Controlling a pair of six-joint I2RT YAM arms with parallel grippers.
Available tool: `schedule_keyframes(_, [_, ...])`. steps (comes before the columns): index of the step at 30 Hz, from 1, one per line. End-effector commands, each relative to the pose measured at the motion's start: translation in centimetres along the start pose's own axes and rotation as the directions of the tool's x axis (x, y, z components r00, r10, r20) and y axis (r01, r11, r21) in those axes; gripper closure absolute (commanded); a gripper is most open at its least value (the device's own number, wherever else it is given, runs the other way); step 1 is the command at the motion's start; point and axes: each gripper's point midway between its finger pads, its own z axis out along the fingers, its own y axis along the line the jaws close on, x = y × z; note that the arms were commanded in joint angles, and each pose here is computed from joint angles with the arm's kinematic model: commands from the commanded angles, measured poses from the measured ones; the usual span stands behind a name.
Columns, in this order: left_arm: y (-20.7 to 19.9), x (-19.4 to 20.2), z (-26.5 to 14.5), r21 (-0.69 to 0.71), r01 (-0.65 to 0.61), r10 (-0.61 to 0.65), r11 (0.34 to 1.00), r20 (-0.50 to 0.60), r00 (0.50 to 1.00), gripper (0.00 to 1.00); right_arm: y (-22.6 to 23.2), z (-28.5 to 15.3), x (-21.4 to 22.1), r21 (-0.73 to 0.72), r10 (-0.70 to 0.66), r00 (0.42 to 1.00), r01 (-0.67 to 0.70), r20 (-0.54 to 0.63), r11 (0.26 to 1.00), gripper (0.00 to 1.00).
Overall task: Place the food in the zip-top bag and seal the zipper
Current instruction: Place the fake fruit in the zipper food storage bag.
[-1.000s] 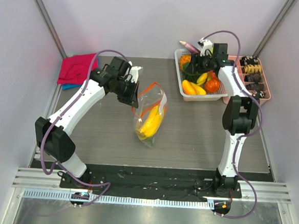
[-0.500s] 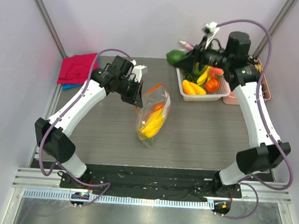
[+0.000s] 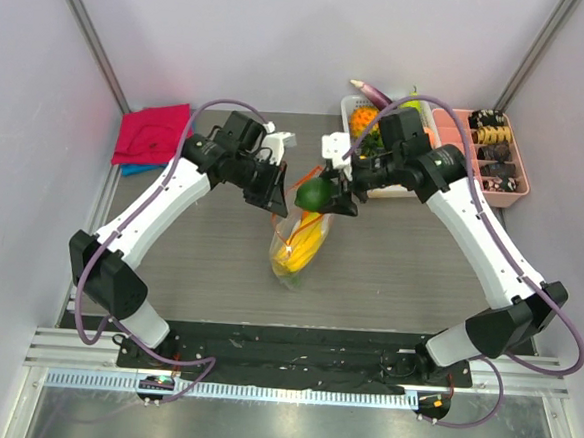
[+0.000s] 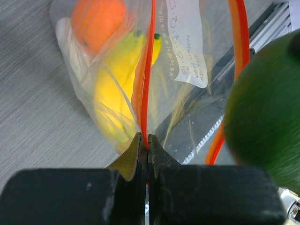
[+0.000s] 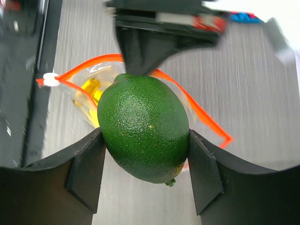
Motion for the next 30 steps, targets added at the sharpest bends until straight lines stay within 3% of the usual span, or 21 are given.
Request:
schedule_keyframes(1, [-2.5, -1.1, -1.7, 0.049, -0.091, 0.087, 0.995, 0.072, 0.994, 1.00, 0.5, -0.1, 0.0, -0.018, -0.293, 0.953, 0.292, -0.079, 0.956, 0.96])
schedule_keyframes(6, [-2.6, -0.9, -1.6, 0.047, -0.099, 0.096, 0.994, 0.064, 0.993, 1.00, 0.6, 0.8, 0.5, -0.071, -0.376, 0.918, 0.369, -0.125, 0.927, 0.94])
schedule_keyframes(8, [-2.5, -0.9, -1.5, 0.046, -0.100, 0.097, 0.994, 0.065, 0.993, 1.00, 0.8, 1.1, 1.0, -0.095, -0.393, 0.908, 0.382, -0.148, 0.919, 0.88])
schedule_keyframes(9, [-2.5, -0.9, -1.5, 0.046, -0.099, 0.096, 0.994, 0.064, 0.993, 1.00, 1.1, 1.3, 0.9, -0.108, -0.414, 0.898, 0.401, -0.149, 0.910, 0.82])
schedule_keyframes(10, [-2.4, -0.9, -1.4, 0.043, -0.096, 0.093, 0.994, 0.062, 0.994, 1.00, 1.2, 1.5, 0.9, -0.111, -0.418, 0.896, 0.405, -0.148, 0.907, 0.69])
schedule_keyframes(11, [-2.5, -1.0, -1.4, 0.046, -0.096, 0.093, 0.994, 0.064, 0.994, 1.00, 1.3, 1.6, 0.8, -0.111, -0.420, 0.896, 0.407, -0.145, 0.907, 0.63])
schedule_keyframes(14, [-2.5, -1.0, -1.4, 0.045, -0.091, 0.088, 0.995, 0.064, 0.994, 1.00, 0.9, 1.8, -0.3, -0.073, -0.390, 0.913, 0.384, -0.120, 0.920, 0.44])
schedule_keyframes(15, [-2.4, -1.0, -1.4, 0.045, -0.093, 0.090, 0.995, 0.064, 0.994, 1.00, 0.6, 1.8, -0.6, -0.051, -0.370, 0.922, 0.367, -0.114, 0.929, 0.29])
schedule_keyframes(18, [-2.3, -0.9, -1.4, 0.039, -0.091, 0.088, 0.995, 0.065, 0.994, 1.00, -0.1, 1.4, -2.4, 0.025, -0.320, 0.944, 0.323, -0.076, 0.946, 0.09])
schedule_keyframes(23, [-2.1, -0.7, -1.1, 0.037, -0.085, 0.083, 0.996, 0.059, 0.995, 1.00, -1.2, 0.0, -5.0, 0.156, -0.235, 0.972, 0.234, -0.017, 0.960, 0.05])
schedule_keyframes(26, [-2.2, -0.9, -1.1, 0.038, -0.084, 0.081, 0.996, 0.064, 0.995, 1.00, -4.9, -2.1, -4.4, 0.265, -0.022, 0.998, 0.003, 0.066, 0.964, 0.06])
schedule_keyframes(27, [-2.1, -1.0, -1.1, 0.035, -0.084, 0.082, 0.996, 0.068, 0.994, 1.00, -5.6, -2.6, -4.5, 0.256, 0.113, 0.984, -0.147, 0.140, 0.956, 0.07])
schedule_keyframes(30, [-2.1, -1.1, -1.2, 0.029, -0.086, 0.084, 0.996, 0.076, 0.994, 1.00, -12.1, -6.2, -0.6, 0.373, 0.303, 0.926, -0.368, 0.224, 0.852, 0.12])
